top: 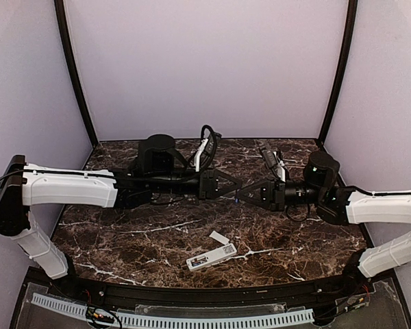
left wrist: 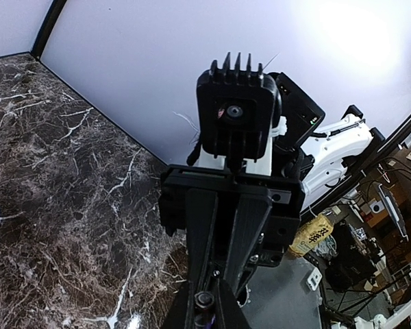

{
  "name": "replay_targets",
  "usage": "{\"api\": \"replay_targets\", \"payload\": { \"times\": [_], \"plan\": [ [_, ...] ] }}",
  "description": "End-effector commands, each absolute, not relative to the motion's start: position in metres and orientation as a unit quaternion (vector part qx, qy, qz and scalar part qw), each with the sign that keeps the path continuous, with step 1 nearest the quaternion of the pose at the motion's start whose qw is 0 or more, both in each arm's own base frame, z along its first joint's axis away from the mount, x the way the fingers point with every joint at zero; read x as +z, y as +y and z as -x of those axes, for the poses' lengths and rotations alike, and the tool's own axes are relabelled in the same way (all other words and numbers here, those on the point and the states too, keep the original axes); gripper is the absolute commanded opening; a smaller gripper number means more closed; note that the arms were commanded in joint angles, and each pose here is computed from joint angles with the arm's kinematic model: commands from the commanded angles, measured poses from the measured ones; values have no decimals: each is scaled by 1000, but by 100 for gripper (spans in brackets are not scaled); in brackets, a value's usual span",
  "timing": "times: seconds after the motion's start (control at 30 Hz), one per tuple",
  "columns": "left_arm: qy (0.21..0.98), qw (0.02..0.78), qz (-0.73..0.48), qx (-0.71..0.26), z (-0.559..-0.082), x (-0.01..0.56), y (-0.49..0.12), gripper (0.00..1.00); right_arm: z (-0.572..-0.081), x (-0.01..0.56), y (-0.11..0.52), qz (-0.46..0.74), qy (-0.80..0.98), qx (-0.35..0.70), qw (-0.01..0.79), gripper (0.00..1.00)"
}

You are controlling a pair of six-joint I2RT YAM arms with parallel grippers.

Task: Load the batteries into the remote control
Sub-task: Pass from the left arm to the right

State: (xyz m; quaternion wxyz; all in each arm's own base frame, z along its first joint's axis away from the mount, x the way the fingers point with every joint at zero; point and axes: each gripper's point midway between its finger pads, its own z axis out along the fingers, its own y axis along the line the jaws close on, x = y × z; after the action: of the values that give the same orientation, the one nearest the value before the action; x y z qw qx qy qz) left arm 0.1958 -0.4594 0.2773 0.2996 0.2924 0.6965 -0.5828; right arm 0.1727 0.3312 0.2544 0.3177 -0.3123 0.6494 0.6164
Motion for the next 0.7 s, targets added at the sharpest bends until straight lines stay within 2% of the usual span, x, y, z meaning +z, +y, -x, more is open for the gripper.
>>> {"api": "replay_targets", "payload": {
  "times": [0.0, 0.07, 0.1, 0.13, 0.17, 0.2, 0.23, 0.3, 0.5, 0.67],
  "plan": [
    [690, 288, -311, -587, -185, 277, -459, 0, -173, 257, 334, 312, 645, 621, 319, 0],
    [690, 293, -315, -582, -185, 277, -458, 15, -173, 256, 334, 309, 646, 623, 314, 0],
    [696, 293, -315, -574, -186, 274, -456, 32, -173, 256, 334, 307, 646, 625, 312, 0],
    [691, 306, -324, -569, -187, 280, -455, 40, -172, 255, 334, 305, 647, 626, 309, 0],
    [703, 308, -324, -553, -189, 275, -452, 58, -173, 255, 334, 303, 649, 627, 307, 0],
    [695, 330, -339, -541, -191, 285, -449, 68, -173, 255, 333, 300, 651, 628, 303, 0],
    [711, 340, -338, -514, -195, 283, -441, 84, -174, 254, 332, 296, 653, 629, 300, 0],
    [700, 394, -382, -458, -199, 294, -427, 96, -175, 252, 329, 286, 660, 632, 289, 0],
    [666, 496, -421, -365, -200, 306, -381, 99, -157, 234, 321, 268, 672, 656, 212, 0],
    [614, 509, -514, -315, -172, 294, -369, 99, -139, 233, 310, 254, 673, 672, 173, 0]
  ]
}}
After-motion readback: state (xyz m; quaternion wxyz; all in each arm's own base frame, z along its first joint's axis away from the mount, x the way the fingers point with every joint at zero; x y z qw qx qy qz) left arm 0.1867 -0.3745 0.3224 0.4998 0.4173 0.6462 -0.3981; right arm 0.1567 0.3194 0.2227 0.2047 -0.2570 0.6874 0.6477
